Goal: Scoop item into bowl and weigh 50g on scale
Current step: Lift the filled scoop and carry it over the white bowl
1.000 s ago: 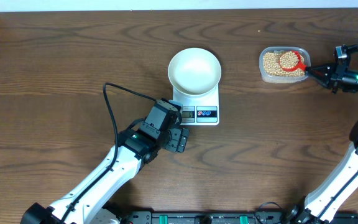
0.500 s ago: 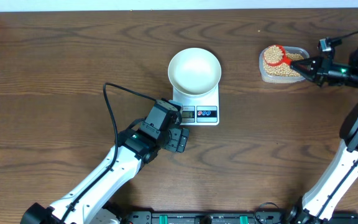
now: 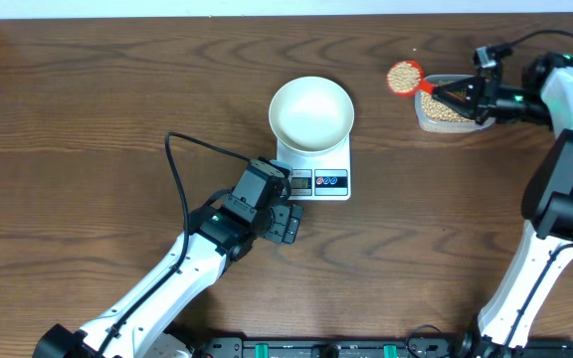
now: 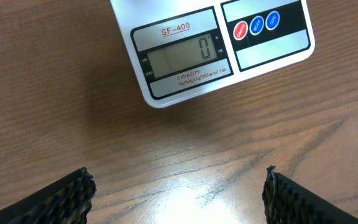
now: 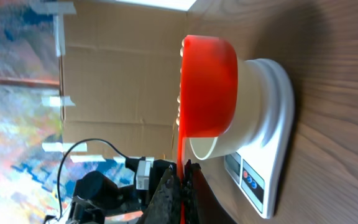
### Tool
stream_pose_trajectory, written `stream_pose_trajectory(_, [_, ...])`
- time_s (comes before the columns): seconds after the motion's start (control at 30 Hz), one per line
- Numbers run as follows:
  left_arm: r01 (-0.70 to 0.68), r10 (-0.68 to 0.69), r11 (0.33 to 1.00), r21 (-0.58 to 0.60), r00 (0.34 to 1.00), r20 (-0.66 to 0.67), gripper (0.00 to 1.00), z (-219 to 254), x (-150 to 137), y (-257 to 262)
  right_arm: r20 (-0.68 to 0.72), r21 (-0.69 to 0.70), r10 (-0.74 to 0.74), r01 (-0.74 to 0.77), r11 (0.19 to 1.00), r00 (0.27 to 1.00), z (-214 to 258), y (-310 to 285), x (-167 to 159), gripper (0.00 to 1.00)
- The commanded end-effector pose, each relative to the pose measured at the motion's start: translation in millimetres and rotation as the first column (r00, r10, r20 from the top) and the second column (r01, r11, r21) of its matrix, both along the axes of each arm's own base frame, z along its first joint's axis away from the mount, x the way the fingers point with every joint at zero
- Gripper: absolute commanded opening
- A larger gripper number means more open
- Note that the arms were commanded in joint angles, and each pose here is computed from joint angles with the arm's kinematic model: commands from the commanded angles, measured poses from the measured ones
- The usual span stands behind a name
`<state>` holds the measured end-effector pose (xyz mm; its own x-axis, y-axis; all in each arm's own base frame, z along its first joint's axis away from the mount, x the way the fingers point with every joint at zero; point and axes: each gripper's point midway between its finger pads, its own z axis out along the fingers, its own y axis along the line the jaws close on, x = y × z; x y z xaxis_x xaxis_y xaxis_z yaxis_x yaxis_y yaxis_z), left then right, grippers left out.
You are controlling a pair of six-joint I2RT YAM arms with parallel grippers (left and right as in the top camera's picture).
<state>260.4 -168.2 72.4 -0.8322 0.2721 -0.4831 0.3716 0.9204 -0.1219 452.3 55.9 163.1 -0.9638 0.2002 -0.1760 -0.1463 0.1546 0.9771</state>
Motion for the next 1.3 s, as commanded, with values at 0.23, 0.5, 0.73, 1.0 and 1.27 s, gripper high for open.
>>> stream_pose_trajectory(0.23, [0.003,-0.003,1.0,0.004,1.0,0.012,0.89,3,1,2,0.1,0.03,0.131,-0.135,0.99,0.986,37,65,-8,0.01])
stream_pose_trajectory(0.5, [0.003,-0.003,1.0,0.004,1.0,0.012,0.89,3,1,2,0.085,-0.021,0.233,-0.232,0.973,0.969,29,103,-22,0.01])
stream_pose_trajectory(0.73, [0.003,-0.003,1.0,0.004,1.0,0.012,0.89,3,1,2,0.06,-0.159,0.316,-0.303,0.94,0.947,16,123,-29,0.01])
stream_pose_trajectory(1.0, [0.003,-0.003,1.0,0.004,1.0,0.012,0.89,3,1,2,0.069,-0.366,0.385,-0.336,0.868,0.92,19,144,-25,0.01])
stream_pose_trajectory(1.27, [0.003,-0.003,1.0,0.004,1.0,0.012,0.89,3,1,2,0.051,-0.463,0.404,-0.336,0.82,0.913,13,158,-24,0.01])
